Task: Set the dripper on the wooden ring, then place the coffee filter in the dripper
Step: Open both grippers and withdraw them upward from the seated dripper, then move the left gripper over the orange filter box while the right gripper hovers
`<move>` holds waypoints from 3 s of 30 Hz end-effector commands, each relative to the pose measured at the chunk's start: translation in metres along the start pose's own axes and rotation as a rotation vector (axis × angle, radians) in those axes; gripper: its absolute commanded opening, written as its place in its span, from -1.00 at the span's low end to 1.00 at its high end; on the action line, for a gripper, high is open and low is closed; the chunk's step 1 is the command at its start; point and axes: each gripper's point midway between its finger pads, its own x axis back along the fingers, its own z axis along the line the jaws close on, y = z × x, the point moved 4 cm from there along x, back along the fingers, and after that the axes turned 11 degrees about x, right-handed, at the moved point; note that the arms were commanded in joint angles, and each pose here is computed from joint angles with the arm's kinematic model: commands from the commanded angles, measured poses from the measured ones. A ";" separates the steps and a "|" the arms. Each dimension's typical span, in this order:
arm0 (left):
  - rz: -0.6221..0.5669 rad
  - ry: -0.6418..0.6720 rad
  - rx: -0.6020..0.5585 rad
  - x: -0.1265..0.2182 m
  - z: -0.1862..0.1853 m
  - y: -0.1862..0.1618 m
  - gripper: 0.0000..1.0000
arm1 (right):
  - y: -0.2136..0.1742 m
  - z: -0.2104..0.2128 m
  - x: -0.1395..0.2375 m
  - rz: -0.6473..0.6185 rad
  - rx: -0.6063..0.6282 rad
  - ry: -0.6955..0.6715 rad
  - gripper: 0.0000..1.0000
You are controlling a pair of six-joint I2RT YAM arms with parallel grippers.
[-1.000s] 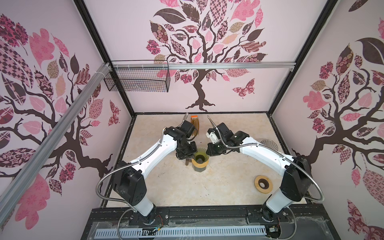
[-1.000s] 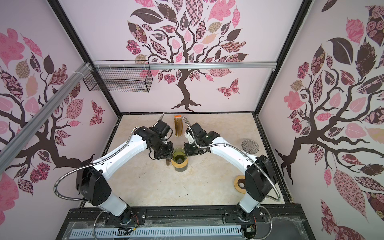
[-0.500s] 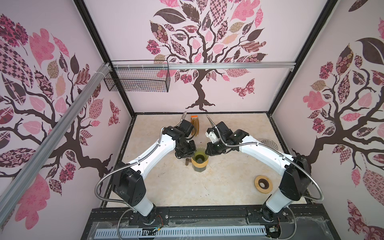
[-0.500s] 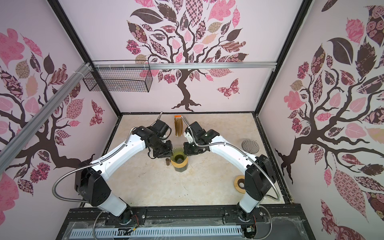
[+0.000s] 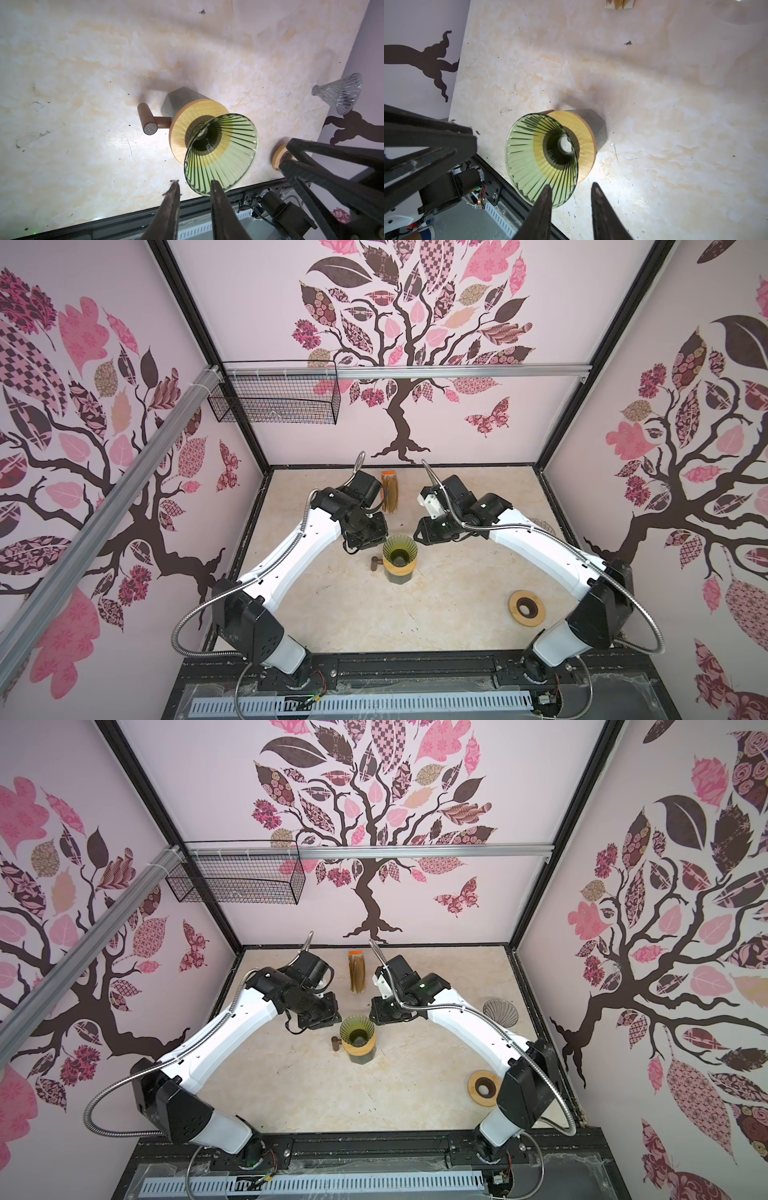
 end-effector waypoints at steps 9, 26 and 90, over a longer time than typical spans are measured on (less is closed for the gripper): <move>-0.232 -0.078 -0.060 0.063 -0.035 0.045 -0.32 | -0.001 0.011 0.091 -0.181 0.081 -0.042 0.10; -0.270 -0.078 -0.074 -0.008 -0.082 0.144 -0.53 | -0.031 0.001 0.123 -0.155 0.115 -0.136 0.86; -0.450 0.088 -0.192 -0.176 -0.062 0.260 -0.72 | -0.070 -0.017 0.049 0.141 0.049 -0.116 1.00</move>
